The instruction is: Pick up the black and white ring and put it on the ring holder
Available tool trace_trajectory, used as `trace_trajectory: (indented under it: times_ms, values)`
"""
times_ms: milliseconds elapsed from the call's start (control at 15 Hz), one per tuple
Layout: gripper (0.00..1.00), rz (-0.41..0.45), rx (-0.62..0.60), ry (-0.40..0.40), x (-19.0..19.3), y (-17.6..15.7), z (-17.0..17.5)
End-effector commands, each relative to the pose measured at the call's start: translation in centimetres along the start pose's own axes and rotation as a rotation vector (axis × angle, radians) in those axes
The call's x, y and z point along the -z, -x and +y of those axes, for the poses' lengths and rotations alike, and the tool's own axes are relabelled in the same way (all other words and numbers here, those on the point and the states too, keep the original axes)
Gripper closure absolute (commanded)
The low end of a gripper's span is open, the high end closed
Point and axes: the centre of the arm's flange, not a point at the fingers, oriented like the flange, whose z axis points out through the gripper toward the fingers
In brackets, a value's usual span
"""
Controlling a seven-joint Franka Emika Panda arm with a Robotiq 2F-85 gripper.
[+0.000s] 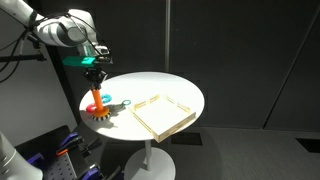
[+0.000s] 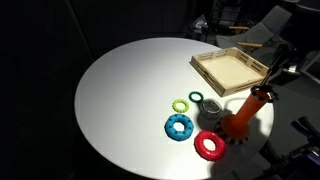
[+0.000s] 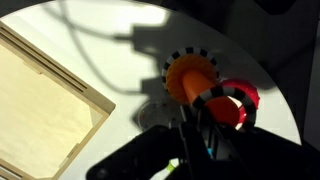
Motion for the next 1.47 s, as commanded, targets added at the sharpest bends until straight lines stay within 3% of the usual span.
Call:
trace_trajectory:
  times_ms: [0, 533, 1400]
  values:
    - [0.6, 0.016, 0.003, 0.019, 0.1, 0.5, -0.4]
    - [0.0, 0.01, 0.001, 0.018, 0.0, 0.6, -0.4]
    - [0.0, 0.039, -0.018, 0.005, 0.0, -0.7, -0.1]
